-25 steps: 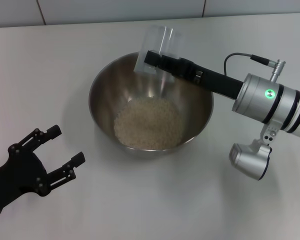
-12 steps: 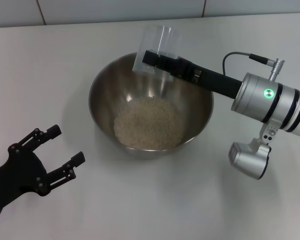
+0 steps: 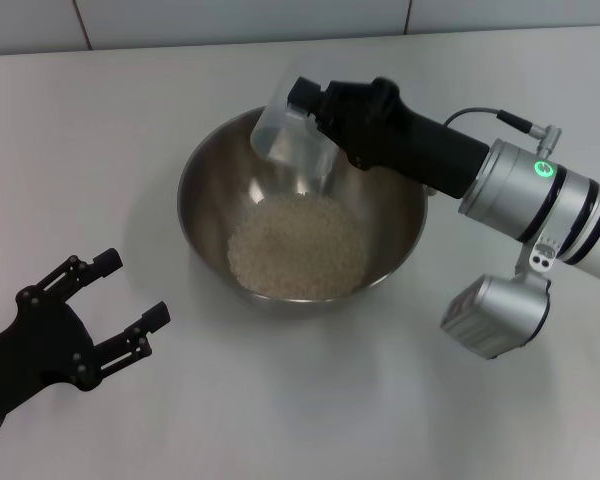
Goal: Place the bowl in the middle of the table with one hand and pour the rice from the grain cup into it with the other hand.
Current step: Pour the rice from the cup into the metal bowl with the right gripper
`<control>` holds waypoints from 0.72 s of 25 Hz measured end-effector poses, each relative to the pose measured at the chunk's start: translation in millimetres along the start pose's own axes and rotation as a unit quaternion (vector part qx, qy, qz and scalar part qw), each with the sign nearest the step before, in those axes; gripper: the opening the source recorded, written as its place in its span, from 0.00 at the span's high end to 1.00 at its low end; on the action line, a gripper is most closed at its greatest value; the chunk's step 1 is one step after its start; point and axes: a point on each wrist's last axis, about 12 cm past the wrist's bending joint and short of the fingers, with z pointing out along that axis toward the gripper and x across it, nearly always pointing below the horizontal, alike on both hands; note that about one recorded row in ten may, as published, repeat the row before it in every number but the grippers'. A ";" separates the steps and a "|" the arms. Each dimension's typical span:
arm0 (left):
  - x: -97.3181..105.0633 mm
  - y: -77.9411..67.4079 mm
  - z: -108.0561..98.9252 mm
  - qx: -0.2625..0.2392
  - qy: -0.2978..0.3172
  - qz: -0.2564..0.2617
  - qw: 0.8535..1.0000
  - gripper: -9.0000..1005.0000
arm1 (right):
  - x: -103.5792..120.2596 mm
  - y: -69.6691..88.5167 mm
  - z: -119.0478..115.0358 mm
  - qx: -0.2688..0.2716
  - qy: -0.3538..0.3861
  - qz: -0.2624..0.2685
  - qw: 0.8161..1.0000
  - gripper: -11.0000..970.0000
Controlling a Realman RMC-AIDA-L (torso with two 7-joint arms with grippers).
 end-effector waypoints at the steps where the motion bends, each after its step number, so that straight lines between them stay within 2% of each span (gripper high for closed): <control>1: 0.0 0.0 0.0 0.000 0.000 0.000 1.000 0.16 | -0.9 0.1 0.7 0.005 0.010 0.051 0.999 0.98; 2: 0.0 0.0 0.0 0.000 0.000 0.000 1.000 0.16 | -1.6 0.2 1.2 0.009 0.018 0.093 0.996 0.98; 4: 0.0 0.0 0.0 0.000 0.000 0.000 1.000 0.16 | -2.5 -1.2 2.3 0.028 0.034 0.201 0.979 0.98; 5: -0.3 0.4 0.2 0.000 0.000 0.001 1.000 0.16 | -2.4 -1.9 2.6 0.036 0.038 0.238 0.970 0.98; 7: -1.0 1.4 0.4 0.000 0.000 0.003 1.000 0.16 | -2.2 -3.0 3.1 0.052 0.046 0.334 0.940 0.98; 8: -1.2 1.6 0.5 0.000 0.000 0.004 1.000 0.16 | -1.7 -3.0 3.1 0.063 0.050 0.413 0.907 0.98; 9: -1.2 1.6 0.5 0.000 0.000 0.004 1.000 0.16 | -1.7 -3.0 3.1 0.063 0.050 0.413 0.907 0.98; 12: -1.4 1.9 0.5 -0.001 0.000 0.004 1.000 0.16 | -0.3 -1.0 0.7 0.075 0.059 0.522 0.847 0.98; 13: -1.3 1.8 0.4 0.000 0.001 0.004 1.000 0.16 | 0.7 0.9 -1.7 0.077 0.062 0.579 0.810 0.98; 14: -1.3 1.8 0.4 0.000 0.001 0.004 1.000 0.16 | 0.7 0.9 -1.7 0.077 0.062 0.579 0.810 0.98; 17: -1.2 1.5 0.3 0.001 0.001 0.004 1.000 0.16 | 3.5 7.0 -4.5 0.067 0.076 0.659 0.746 0.98; 18: -1.1 1.1 -0.1 0.001 0.000 0.005 1.000 0.16 | 5.8 11.8 -5.0 0.055 0.088 0.702 0.705 0.98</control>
